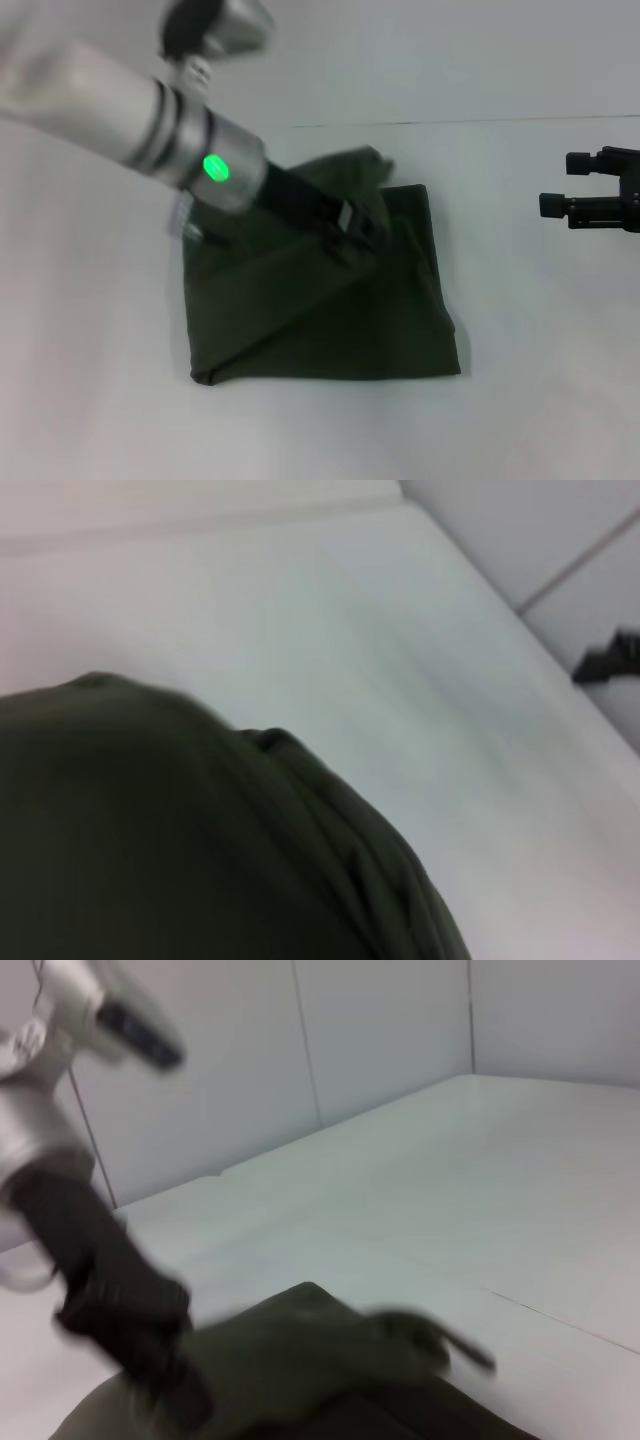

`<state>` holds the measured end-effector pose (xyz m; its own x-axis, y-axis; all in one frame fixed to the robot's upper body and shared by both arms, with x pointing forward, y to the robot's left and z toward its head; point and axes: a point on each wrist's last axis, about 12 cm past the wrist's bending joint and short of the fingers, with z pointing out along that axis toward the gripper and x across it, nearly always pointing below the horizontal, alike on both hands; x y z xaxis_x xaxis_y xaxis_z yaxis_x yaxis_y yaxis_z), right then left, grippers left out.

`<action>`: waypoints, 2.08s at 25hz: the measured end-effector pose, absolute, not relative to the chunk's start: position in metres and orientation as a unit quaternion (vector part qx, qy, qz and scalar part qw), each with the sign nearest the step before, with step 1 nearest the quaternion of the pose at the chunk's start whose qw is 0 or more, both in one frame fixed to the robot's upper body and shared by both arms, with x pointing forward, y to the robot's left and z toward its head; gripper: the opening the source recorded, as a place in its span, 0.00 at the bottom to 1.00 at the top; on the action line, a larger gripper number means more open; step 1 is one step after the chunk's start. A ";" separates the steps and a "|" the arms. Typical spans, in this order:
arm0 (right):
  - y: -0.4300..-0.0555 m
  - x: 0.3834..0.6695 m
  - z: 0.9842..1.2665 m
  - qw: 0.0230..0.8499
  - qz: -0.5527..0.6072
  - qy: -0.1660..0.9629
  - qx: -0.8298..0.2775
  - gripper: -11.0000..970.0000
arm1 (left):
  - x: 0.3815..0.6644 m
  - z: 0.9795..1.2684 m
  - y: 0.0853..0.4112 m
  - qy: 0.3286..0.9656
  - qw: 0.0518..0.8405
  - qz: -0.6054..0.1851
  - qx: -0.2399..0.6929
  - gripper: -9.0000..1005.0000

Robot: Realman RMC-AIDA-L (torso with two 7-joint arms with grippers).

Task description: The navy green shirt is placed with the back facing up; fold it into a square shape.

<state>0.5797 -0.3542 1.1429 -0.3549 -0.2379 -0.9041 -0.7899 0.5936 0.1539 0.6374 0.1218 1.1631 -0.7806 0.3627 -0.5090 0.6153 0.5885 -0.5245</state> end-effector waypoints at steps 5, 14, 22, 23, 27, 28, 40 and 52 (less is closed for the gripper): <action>-0.355 0.582 1.143 0.458 0.296 0.771 -0.330 0.96 | 0.625 1.139 0.098 0.878 0.154 -0.349 0.289 0.09; -0.354 0.586 1.143 0.450 0.288 0.777 -0.332 0.96 | 0.622 1.133 0.100 0.873 0.154 -0.387 0.254 0.13; -0.352 0.589 1.144 0.453 0.285 0.778 -0.330 0.96 | 0.632 1.179 0.123 0.831 0.191 -0.454 0.259 0.35; -0.352 0.589 1.144 0.454 0.284 0.778 -0.329 0.96 | 0.632 1.185 0.130 0.818 0.204 -0.472 0.256 0.39; -0.354 0.592 1.145 0.465 0.280 0.777 -0.319 0.96 | 0.634 1.199 0.167 0.754 0.292 -0.544 0.226 0.57; -0.354 0.593 1.146 0.470 0.278 0.777 -0.314 0.96 | 0.633 1.198 0.177 0.740 0.315 -0.553 0.217 0.61; -0.336 0.613 1.150 0.541 0.266 0.750 -0.274 0.96 | 0.603 1.159 0.232 0.687 0.456 -0.516 0.231 0.92; -0.300 0.632 1.170 0.483 0.321 0.759 -0.296 0.96 | 0.595 1.136 0.235 0.696 0.476 -0.469 0.261 0.92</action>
